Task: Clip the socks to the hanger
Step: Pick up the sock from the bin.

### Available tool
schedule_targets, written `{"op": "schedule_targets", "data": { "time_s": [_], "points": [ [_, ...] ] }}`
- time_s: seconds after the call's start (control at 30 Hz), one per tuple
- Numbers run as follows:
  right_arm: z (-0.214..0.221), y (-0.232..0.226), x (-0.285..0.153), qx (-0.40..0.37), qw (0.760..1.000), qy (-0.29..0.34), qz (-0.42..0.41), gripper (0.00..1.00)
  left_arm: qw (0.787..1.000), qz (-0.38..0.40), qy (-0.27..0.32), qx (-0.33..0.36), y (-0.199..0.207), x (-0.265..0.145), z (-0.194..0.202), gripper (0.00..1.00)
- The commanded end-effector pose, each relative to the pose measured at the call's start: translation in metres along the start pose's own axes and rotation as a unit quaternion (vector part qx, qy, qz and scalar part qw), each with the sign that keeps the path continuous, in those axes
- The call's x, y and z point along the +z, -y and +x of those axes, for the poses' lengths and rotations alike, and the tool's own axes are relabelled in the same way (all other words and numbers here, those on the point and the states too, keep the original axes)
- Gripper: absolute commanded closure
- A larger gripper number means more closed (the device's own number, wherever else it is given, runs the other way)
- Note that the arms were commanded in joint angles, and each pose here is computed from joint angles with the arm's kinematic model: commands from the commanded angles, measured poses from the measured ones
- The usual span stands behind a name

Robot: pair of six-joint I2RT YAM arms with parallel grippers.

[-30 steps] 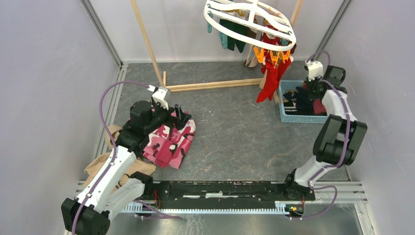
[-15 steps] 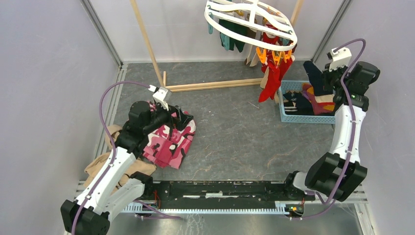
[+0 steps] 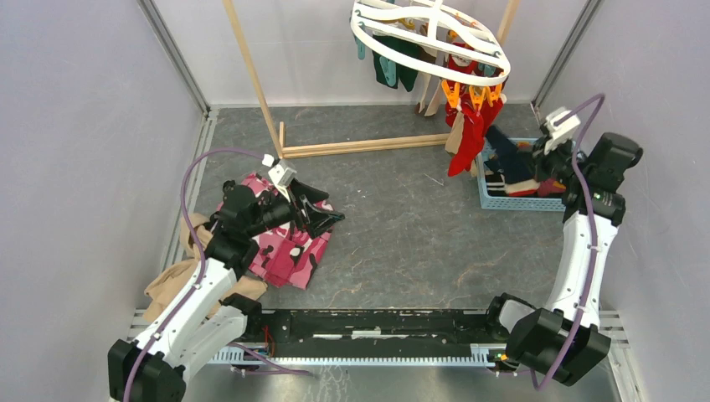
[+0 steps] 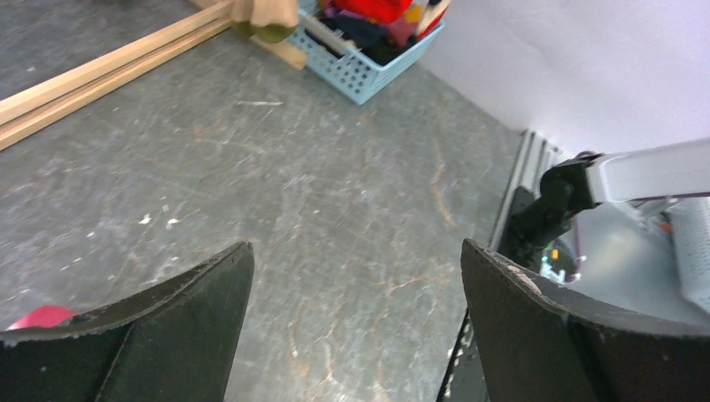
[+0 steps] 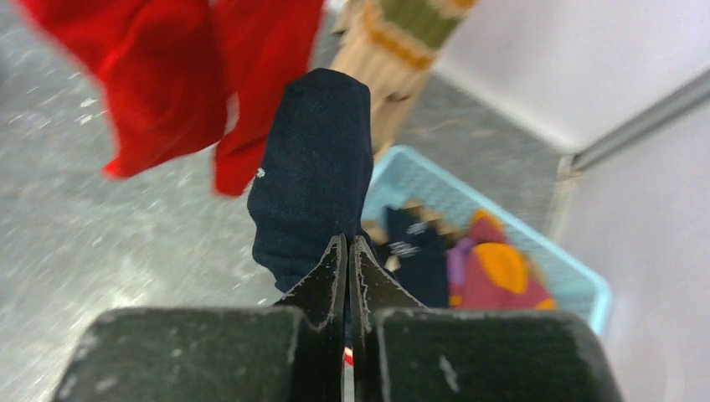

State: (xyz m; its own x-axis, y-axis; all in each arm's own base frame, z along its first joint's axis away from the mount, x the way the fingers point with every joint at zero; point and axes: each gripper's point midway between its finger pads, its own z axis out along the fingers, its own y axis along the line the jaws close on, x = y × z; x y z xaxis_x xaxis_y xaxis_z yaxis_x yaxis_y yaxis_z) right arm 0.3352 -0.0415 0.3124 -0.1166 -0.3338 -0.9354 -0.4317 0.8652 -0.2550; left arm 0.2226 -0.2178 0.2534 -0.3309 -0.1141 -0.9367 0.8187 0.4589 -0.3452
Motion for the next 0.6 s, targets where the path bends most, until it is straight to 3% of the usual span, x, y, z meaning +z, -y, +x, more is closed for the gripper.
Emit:
{"op": "schedule_targets", "data": {
  "time_s": [0.0, 0.2, 0.57],
  "points": [
    [0.036, -0.069, -0.003, 0.025, 0.990, -0.002, -0.139, 1.00, 0.993, 0.085, 0.086, 0.008, 0.051, -0.001, -0.030, 0.03],
    [0.061, -0.140, 0.002, 0.057, 0.960, 0.014, -0.273, 1.00, 0.980, 0.127, 0.150, 0.004, 0.091, 0.021, 0.000, 0.03],
    [0.039, -0.223, 0.003, 0.078, 0.885, 0.079, -0.453, 1.00, 0.988, 0.095, 0.114, 0.046, 0.098, 0.114, 0.061, 0.04]
  ]
}}
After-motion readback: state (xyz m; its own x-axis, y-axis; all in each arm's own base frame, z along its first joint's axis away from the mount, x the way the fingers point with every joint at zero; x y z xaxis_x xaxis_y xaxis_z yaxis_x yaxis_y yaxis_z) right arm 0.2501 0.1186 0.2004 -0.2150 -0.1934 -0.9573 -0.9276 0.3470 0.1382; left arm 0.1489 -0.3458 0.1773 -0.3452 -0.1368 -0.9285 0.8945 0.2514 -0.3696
